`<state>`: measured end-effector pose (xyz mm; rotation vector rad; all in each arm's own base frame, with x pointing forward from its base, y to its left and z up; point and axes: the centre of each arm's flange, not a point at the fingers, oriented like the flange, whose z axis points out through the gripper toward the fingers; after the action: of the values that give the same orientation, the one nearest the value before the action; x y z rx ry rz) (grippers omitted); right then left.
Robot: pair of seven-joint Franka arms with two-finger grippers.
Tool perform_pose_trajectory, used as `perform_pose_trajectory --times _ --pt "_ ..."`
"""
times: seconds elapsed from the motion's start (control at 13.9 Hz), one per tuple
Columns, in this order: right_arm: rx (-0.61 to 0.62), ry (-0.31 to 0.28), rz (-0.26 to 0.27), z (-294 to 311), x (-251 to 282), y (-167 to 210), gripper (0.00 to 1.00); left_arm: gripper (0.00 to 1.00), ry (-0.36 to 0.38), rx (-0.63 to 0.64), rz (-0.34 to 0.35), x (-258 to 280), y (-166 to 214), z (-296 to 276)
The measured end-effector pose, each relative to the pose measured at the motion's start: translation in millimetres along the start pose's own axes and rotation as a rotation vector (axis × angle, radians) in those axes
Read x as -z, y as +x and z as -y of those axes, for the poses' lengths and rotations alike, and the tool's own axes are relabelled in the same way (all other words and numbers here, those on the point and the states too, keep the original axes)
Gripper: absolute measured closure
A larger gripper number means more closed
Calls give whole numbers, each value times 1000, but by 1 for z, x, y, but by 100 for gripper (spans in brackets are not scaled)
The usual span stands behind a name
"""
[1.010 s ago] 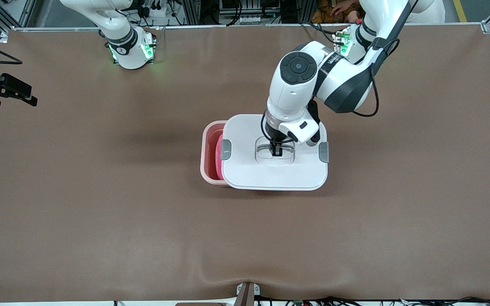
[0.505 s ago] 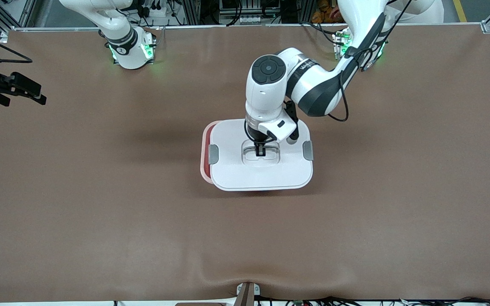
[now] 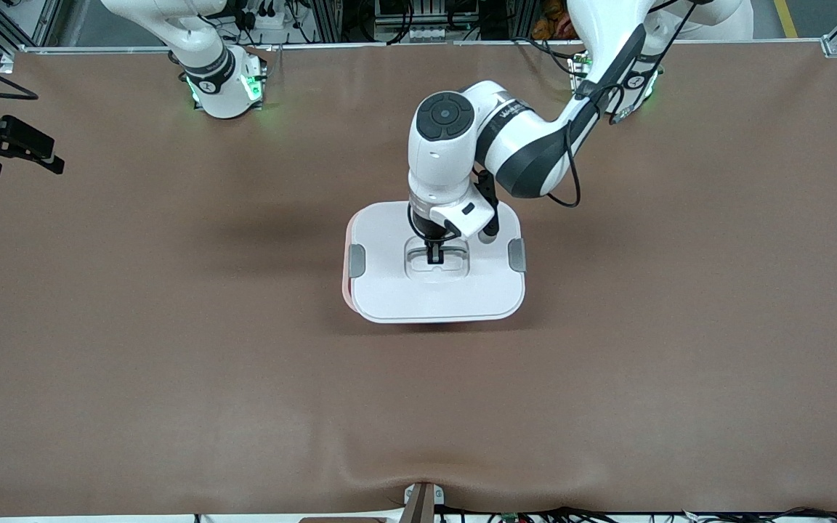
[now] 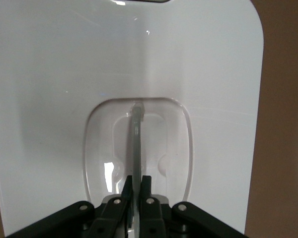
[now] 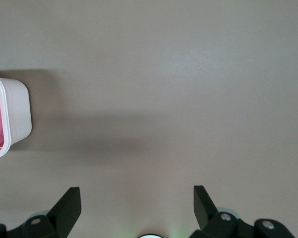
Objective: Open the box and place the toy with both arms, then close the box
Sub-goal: 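Carry the lid over the box base with the left gripper, then lower the lid onto the box base and press it down with the left gripper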
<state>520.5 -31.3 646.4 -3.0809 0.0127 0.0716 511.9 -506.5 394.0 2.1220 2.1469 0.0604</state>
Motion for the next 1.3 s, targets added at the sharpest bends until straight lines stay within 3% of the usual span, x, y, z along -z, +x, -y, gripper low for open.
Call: perform_pose_trajectory --times 0.94,1.3 --pt "-43 -13 -6 -3 10 -3 0 93 -71 -31 -63 -11 -29 28" --pt "-46 -21 -5 -4 10 -3 0 93 -96 -19 -37 -8 -31 26"
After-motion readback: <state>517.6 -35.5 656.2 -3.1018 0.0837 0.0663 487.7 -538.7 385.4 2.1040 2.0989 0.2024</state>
